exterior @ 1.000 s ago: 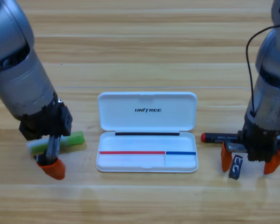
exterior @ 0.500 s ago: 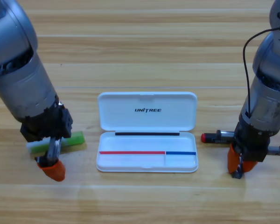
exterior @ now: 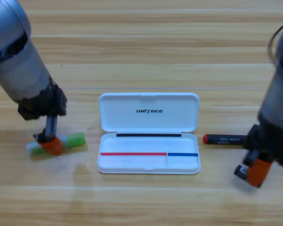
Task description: Clean up eraser and pencils
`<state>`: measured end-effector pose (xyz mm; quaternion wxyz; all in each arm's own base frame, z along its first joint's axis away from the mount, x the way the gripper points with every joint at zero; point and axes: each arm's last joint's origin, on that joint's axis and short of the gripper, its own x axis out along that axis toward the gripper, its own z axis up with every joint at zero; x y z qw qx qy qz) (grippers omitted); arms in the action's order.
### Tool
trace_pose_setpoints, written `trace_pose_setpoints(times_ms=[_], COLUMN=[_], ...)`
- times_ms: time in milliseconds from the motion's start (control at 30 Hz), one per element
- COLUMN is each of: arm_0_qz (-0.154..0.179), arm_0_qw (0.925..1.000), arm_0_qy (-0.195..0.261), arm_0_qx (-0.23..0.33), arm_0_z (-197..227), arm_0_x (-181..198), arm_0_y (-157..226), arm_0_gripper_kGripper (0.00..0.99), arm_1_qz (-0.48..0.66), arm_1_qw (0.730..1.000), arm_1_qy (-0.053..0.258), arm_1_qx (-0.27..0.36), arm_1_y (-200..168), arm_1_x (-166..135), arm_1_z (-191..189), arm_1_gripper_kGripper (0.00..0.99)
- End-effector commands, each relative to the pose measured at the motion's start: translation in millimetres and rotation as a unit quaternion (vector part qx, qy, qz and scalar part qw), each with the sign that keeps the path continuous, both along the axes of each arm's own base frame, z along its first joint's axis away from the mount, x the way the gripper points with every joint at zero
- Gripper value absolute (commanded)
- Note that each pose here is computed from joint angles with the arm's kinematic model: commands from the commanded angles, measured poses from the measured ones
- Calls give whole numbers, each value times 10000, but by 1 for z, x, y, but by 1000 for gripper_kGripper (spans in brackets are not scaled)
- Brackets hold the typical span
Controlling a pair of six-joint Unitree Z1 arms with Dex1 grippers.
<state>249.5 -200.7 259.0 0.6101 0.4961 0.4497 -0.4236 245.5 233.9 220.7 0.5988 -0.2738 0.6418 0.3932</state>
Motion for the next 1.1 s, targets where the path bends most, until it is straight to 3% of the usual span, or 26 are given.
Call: trace_pose_setpoints(times_ms=[33,300,700,967,1033,1100], arm_0_qz=[364,470,539,546,536,454], arm_0_qw=[9989,9973,9958,9947,9944,9947], arm_0_qy=[138,353,526,630,627,622], arm_0_qx=[270,435,519,609,656,677], arm_0_z=[-25,-58,-88,-98,-98,-97], arm_0_x=[37,49,52,50,50,50], arm_0_y=[20,22,20,21,22,21], arm_0_gripper_kGripper=[990,990,966,746,634,443], arm_1_qz=[1378,2769,3318,3345,3347,3356], arm_1_qw=[9890,9556,9383,9383,9384,9383], arm_1_qy=[-436,-1008,-962,-849,-829,-804], arm_1_qx=[301,7,-121,-211,-223,-239], arm_1_y=[5,65,110,118,120,122], arm_1_x=[-15,8,21,28,30,31], arm_1_z=[47,33,-3,-21,-26,-31], arm_1_gripper_kGripper=[0,0,0,0,0,0])
